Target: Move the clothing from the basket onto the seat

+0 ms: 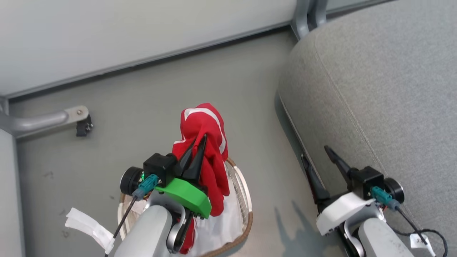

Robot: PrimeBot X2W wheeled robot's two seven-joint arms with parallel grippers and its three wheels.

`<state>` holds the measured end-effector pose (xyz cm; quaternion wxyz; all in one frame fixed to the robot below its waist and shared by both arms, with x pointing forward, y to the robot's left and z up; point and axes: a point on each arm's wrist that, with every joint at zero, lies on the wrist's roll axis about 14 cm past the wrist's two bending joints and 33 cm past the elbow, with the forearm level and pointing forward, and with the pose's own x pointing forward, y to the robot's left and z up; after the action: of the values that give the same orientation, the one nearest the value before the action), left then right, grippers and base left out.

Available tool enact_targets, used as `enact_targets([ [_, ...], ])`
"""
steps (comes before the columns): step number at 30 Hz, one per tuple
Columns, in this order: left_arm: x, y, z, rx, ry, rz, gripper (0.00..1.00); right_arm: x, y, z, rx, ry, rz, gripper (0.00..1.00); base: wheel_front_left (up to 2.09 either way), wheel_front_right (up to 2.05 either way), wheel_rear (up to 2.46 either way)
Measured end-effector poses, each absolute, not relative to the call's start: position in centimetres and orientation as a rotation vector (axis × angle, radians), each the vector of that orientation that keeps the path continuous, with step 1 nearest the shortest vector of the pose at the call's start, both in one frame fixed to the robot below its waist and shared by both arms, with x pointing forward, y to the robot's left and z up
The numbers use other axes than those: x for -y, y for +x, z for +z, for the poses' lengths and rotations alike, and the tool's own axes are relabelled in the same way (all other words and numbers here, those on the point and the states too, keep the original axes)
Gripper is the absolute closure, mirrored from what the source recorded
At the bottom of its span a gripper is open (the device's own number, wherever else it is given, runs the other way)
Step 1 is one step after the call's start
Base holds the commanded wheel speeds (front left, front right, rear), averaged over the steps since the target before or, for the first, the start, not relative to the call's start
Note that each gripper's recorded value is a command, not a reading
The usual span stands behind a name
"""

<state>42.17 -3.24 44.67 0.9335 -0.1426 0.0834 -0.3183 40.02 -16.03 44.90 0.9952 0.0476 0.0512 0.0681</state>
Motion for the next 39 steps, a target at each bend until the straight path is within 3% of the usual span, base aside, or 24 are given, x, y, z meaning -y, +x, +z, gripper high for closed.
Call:
enact_targets([
  [15, 2.1, 40.7, 58.8, 0.216, -0.291, -0.655, 1.0, 12.3, 35.7, 46.7, -0.06, 0.12, 0.229, 0.0, 0.0, 0.0, 0.0],
  [20, 1.9, 40.1, 59.7, 0.238, -0.295, -0.658, 1.0, 8.0, 35.2, 46.9, -0.066, 0.114, 0.368, 0.0, 0.0, 0.0, 0.0],
  [29, 1.5, 39.5, 60.0, 0.242, -0.296, -0.657, 1.0, -0.3, 37.3, 52.9, 0.103, 0.053, 0.651, 0.0, 0.0, 0.0, 0.0],
  [39, 1.0, 38.4, 59.6, 0.225, -0.305, -0.651, 1.0, -1.9, 39.5, 51.1, 0.052, -0.043, 0.699, 0.0, 0.0, 0.0, 0.0],
])
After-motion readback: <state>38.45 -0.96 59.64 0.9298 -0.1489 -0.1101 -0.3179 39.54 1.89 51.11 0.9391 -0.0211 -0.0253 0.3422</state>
